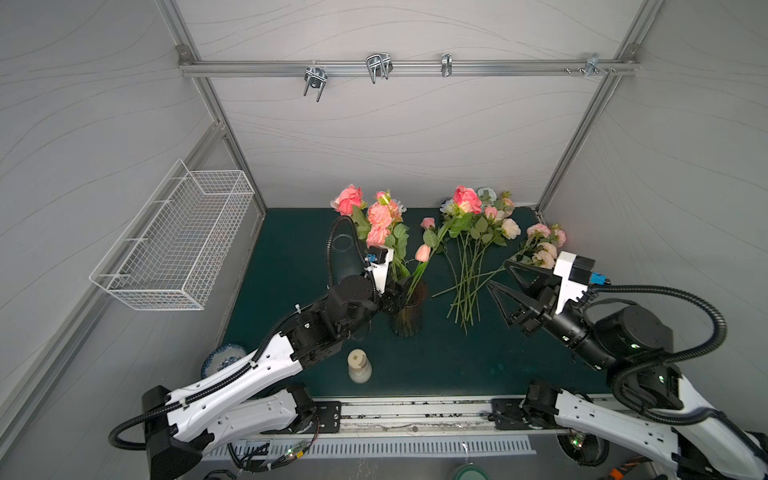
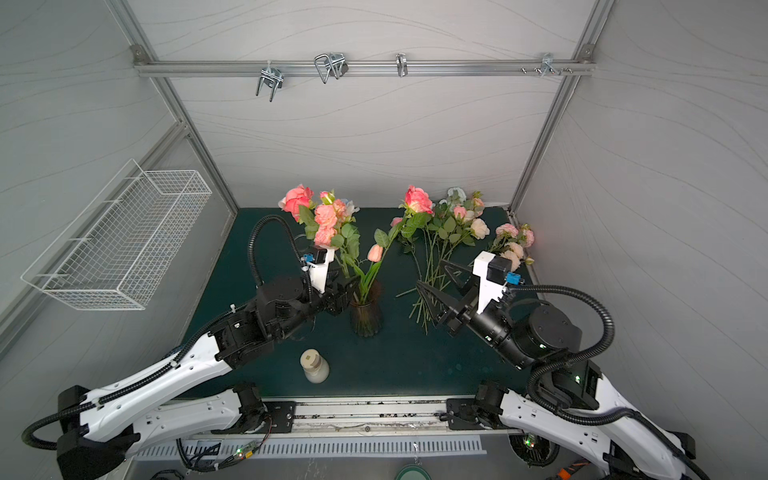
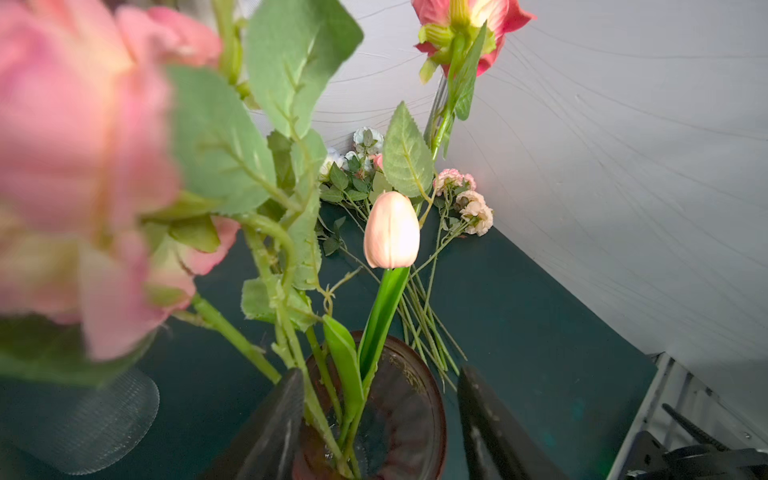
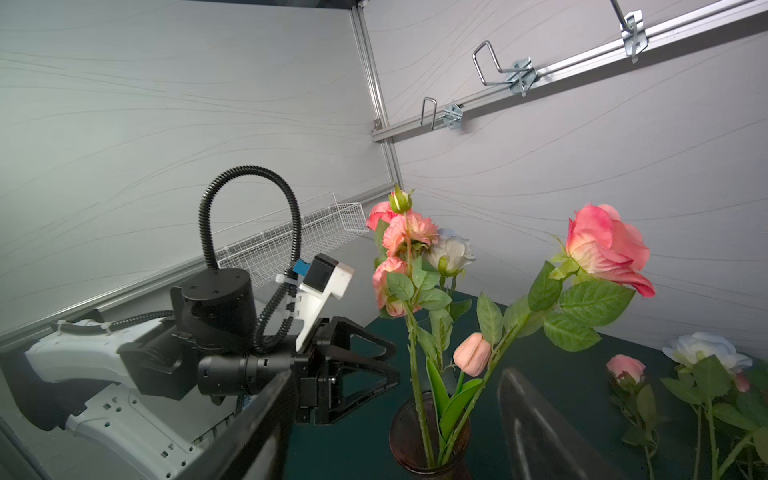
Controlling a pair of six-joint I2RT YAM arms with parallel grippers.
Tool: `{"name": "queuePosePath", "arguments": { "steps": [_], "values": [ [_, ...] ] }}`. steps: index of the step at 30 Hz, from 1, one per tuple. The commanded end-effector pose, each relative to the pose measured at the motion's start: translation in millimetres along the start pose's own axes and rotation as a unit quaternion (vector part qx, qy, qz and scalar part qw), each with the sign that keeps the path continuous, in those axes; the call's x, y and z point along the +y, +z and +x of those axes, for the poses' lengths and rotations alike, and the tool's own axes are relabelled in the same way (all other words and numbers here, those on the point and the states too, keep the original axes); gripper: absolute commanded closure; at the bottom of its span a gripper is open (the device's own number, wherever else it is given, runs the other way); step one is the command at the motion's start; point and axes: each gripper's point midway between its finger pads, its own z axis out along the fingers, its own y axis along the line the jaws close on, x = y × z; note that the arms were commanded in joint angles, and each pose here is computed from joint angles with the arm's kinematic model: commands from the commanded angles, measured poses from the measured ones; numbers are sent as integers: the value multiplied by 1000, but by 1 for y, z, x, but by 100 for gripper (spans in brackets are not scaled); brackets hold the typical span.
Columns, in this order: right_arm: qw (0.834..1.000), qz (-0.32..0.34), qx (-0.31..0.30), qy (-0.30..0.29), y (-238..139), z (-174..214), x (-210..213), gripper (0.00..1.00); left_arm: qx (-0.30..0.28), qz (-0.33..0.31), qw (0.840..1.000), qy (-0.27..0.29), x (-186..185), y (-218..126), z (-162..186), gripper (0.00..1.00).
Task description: Arrange the flowers into the vase
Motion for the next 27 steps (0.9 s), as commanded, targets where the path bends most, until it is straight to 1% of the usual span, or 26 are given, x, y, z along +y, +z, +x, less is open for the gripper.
{"name": "queuePosePath", "arguments": {
  "steps": [1,5,7,8,9,10,12,13,14,16,17,20,22,25,26,27],
  "values": [
    [999,42,13,9,7,11,-15,21,-29,21,999,-37,-6,-20,-24,36],
    [991,119,55,26,13,36,-45,20,-61,57,994,-69,-13,-48,-46,26],
    [982,165,83,41,15,57,-66,21,-80,74,991,-81,-15,-63,-57,21],
    [974,195,103,56,15,75,-81,21,-91,81,989,-88,-16,-71,-63,19],
    [970,205,114,70,15,85,-88,23,-100,85,987,-91,-15,-78,-67,18],
    [962,224,129,92,14,101,-103,25,-111,88,985,-96,-14,-85,-71,15],
    [940,265,159,144,11,141,-134,30,-128,92,982,-102,-10,-98,-77,11],
    [930,277,173,168,11,158,-147,32,-136,90,981,-105,-7,-104,-78,6],
    [916,298,184,194,8,174,-164,33,-142,87,980,-109,-4,-109,-78,0],
    [891,322,208,245,7,204,-194,35,-155,77,978,-119,6,-117,-75,0],
    [879,336,216,260,7,215,-208,35,-159,77,977,-122,8,-120,-72,0],
    [843,388,238,287,8,241,-252,36,-161,70,975,-136,17,-125,-59,1],
    [815,429,238,307,4,254,-281,38,-157,61,975,-144,25,-126,-48,1],
    [789,458,220,346,8,269,-314,41,-150,54,975,-152,31,-128,-35,1],
    [783,461,219,355,11,273,-322,42,-148,54,976,-153,32,-129,-32,1],
    [781,461,217,362,18,275,-330,44,-146,53,976,-155,34,-130,-29,1]
  ]
}}
